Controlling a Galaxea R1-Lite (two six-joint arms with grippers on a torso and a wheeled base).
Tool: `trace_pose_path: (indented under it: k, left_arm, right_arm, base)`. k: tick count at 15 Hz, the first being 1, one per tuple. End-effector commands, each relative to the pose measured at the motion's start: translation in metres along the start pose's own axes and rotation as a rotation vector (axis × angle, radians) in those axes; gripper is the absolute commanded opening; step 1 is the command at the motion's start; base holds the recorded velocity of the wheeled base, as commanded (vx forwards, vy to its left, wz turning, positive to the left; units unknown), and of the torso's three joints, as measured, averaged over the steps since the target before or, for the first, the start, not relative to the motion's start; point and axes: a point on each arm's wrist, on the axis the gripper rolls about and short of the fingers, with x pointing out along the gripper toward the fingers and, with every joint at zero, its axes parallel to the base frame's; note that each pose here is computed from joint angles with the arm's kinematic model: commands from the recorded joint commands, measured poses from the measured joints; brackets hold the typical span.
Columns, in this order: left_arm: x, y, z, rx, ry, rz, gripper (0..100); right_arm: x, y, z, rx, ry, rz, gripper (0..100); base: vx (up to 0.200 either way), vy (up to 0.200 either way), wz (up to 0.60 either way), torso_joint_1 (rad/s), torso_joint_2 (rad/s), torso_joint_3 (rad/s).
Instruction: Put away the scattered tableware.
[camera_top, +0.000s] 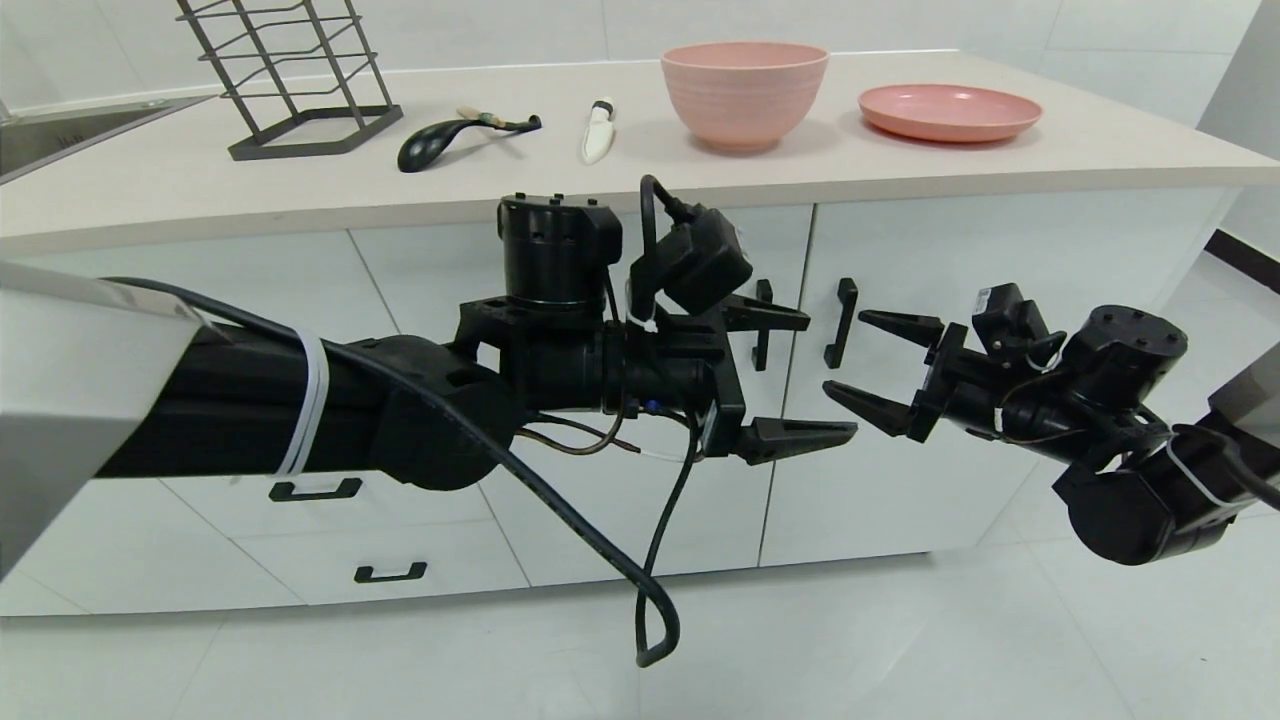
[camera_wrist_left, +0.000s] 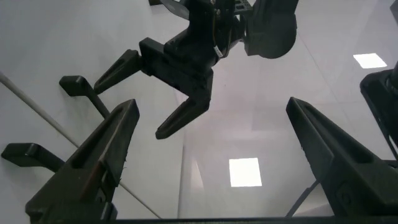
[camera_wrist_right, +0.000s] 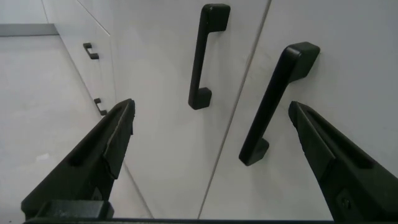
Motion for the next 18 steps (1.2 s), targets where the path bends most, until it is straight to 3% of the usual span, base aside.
trace_pose_path:
  k: [1, 7, 9, 12, 13, 15, 16, 18]
  left_arm:
    - [0.003, 0.001, -0.001, 0.005, 0.0, -0.004, 100]
    - [0.002, 0.002, -0.002, 0.003, 0.012, 0.031, 100]
    - [0.002, 0.003, -0.002, -0.022, 0.023, 0.063, 100]
    - [0.002, 0.006, 0.001, -0.043, 0.0, 0.08, 100]
    - [0.002, 0.007, 0.001, -0.065, 0.004, 0.097, 100]
    - [0.001, 0.009, -0.001, -0.152, 0.017, 0.152, 100]
    - [0.003, 0.01, -0.001, -0.155, 0.009, 0.158, 100]
    - [0.006, 0.013, -0.004, -0.135, -0.016, 0.163, 100]
  right_arm:
    - [0.003, -0.004, -0.003, -0.008, -0.007, 0.005, 100]
    - [0.006, -0.008, -0.011, -0.01, -0.007, 0.006, 100]
    - [0.009, -0.01, -0.016, -0.011, -0.008, 0.006, 100]
    - [0.014, -0.012, -0.022, -0.014, -0.015, 0.03, 100]
    - [0.015, -0.01, -0.023, -0.014, -0.018, 0.041, 100]
    - [0.017, -0.008, -0.023, -0.011, -0.02, 0.052, 100]
    - [0.018, -0.007, -0.022, -0.011, -0.021, 0.055, 100]
    - [0.019, -0.004, -0.021, -0.013, -0.034, 0.103, 100]
  base:
    - [0.0, 0.0, 0.0, 0.0, 0.0, 0.0]
    - [0.0, 0.0, 0.0, 0.0, 0.0, 0.0]
    - [0.0, 0.0, 0.0, 0.0, 0.0, 0.0]
    - [0.0, 0.0, 0.0, 0.0, 0.0, 0.0]
    - [0.0, 0.0, 0.0, 0.0, 0.0, 0.0]
    - [0.0, 0.0, 0.0, 0.0, 0.0, 0.0]
    - [0.0, 0.0, 0.0, 0.0, 0.0, 0.0]
    - [0.0, 0.0, 0.0, 0.0, 0.0, 0.0]
